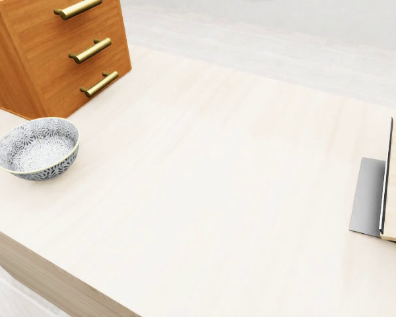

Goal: Put the wine bottle on the wine rack.

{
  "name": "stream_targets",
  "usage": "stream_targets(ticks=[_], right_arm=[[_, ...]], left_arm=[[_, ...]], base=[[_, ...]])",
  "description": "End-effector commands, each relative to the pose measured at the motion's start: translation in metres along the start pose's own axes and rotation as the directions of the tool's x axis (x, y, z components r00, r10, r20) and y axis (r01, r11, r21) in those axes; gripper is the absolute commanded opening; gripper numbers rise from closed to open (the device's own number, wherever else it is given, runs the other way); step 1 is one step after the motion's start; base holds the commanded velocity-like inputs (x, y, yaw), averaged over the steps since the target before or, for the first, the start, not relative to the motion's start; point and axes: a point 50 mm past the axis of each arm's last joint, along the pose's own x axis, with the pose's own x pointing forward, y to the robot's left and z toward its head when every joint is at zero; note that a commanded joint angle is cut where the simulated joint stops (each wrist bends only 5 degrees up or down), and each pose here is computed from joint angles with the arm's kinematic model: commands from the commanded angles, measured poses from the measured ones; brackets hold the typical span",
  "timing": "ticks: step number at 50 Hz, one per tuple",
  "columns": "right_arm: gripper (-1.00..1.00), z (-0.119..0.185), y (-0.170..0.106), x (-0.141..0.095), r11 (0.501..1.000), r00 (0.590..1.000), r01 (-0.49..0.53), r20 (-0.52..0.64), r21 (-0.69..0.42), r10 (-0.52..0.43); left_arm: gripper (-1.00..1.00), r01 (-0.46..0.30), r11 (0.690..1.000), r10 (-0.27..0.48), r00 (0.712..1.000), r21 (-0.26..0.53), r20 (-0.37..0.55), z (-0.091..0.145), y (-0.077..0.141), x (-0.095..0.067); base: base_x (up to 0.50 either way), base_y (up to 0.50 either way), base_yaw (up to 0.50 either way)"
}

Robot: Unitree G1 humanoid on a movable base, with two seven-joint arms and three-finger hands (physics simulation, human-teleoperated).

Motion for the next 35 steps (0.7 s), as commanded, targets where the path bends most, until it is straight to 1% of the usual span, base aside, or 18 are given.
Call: stream_targets(ticks=[1, 7, 9, 12, 19, 22, 25, 32, 35], right_arm=[[-1.00, 0.015, -0.020, -0.002, 0.980, 0.994, 0.110, 0.010, 0.163, -0.113], [-1.00, 0.014, -0.028, -0.004, 0.976, 0.991, 0.132, -0.013, 0.175, -0.131], [-1.00, 0.011, -0.030, -0.005, 0.980, 0.991, 0.132, -0.028, 0.149, -0.129], [-1.00, 0.011, -0.033, -0.006, 0.980, 0.991, 0.137, -0.033, 0.143, -0.133], [-1.00, 0.015, -0.040, -0.009, 0.976, 0.988, 0.155, -0.032, 0.152, -0.152], [-1.00, 0.018, -0.045, -0.011, 0.964, 0.982, 0.187, -0.030, 0.188, -0.185], [-1.00, 0.014, -0.050, -0.015, 0.966, 0.981, 0.193, -0.050, 0.175, -0.187], [-1.00, 0.001, -0.057, -0.021, 0.972, 0.980, 0.191, -0.091, 0.137, -0.179], [-1.00, 0.001, -0.063, -0.024, 0.965, 0.976, 0.209, -0.090, 0.157, -0.197]], left_arm=[[1.00, -0.003, 1.000, 0.003, 1.000, -0.005, -0.014, -0.005, 0.000, 0.001], [1.00, -0.003, 1.000, 0.003, 1.000, -0.005, -0.007, -0.003, 0.000, 0.002], [1.00, -0.003, 1.000, 0.003, 1.000, -0.005, -0.008, -0.003, 0.000, 0.002], [1.00, -0.002, 1.000, 0.002, 1.000, -0.007, -0.014, -0.005, 0.000, 0.002], [1.00, -0.002, 1.000, 0.002, 1.000, -0.005, -0.025, -0.007, -0.001, 0.002], [1.00, -0.003, 1.000, 0.003, 0.999, 0.002, -0.040, -0.010, -0.001, 0.002], [1.00, -0.002, 1.000, 0.001, 0.999, -0.002, -0.050, -0.012, -0.001, 0.001], [1.00, 0.000, 1.000, 0.000, 0.999, 0.002, -0.032, -0.008, -0.002, 0.002], [1.00, -0.001, 1.000, 0.001, 0.999, 0.000, -0.038, -0.009, -0.002, 0.002]], base=[[0.00, 0.00, 0.00], [0.00, 0.00, 0.00], [0.00, 0.00, 0.00], [0.00, 0.00, 0.00], [0.00, 0.00, 0.00], [0.00, 0.00, 0.00], [0.00, 0.00, 0.00], [0.00, 0.00, 0.00], [0.00, 0.00, 0.00]])
